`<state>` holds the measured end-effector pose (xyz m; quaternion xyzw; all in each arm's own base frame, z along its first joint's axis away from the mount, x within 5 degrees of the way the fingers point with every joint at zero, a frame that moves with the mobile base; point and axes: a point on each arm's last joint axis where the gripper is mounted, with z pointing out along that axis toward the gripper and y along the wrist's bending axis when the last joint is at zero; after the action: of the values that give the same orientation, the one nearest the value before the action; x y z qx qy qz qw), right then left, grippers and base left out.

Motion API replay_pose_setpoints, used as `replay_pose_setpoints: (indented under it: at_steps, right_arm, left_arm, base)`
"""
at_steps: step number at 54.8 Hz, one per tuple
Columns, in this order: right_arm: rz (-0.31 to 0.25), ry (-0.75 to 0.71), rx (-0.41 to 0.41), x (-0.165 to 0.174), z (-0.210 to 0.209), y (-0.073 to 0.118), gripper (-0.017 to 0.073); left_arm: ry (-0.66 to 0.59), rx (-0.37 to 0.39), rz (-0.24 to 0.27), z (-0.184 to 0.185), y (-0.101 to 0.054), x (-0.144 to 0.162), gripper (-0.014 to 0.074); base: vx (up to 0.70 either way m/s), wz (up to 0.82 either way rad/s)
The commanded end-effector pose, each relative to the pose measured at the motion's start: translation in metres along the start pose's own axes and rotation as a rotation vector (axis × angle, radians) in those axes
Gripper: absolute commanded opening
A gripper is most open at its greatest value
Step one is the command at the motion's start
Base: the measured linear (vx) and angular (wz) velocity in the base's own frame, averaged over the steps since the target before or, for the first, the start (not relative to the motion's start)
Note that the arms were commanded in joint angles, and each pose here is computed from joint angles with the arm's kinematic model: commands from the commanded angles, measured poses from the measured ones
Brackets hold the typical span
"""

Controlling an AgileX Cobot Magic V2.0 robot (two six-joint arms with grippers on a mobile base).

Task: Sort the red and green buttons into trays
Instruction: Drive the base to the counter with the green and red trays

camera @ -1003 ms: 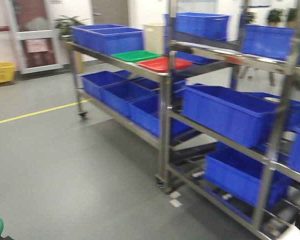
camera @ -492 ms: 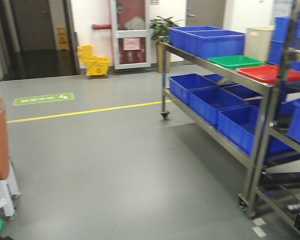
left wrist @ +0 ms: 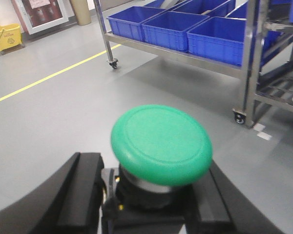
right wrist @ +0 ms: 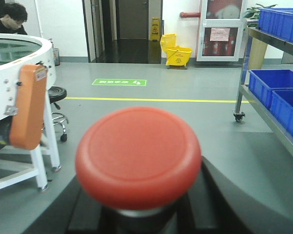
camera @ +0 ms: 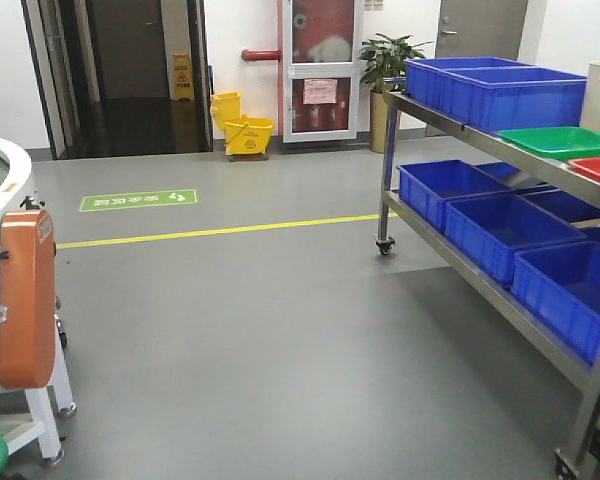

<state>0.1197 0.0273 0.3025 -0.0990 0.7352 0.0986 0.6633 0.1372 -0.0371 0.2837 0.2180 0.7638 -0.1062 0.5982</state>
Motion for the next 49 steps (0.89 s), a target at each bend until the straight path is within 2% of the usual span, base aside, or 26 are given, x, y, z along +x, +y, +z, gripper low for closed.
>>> replay_pose_setpoints:
  at_steps: [1,49]
  right_arm:
    - [-0.027,-0.03,0.028,-0.0103,-0.001,-0.0025,-0.0008]
    - [-0.027,-0.028,0.021,-0.0101,-0.0009,-0.0018,-0.0008]
  left_arm:
    - [-0.036,-0.015,-0.008,-0.0019,0.0018,-0.0102,0.0]
    - [-0.035,-0.018,-0.006,-0.0019,0.0022,-0.0105,0.0]
  base:
    - [0.47,0.01]
    - [0.55,0.08]
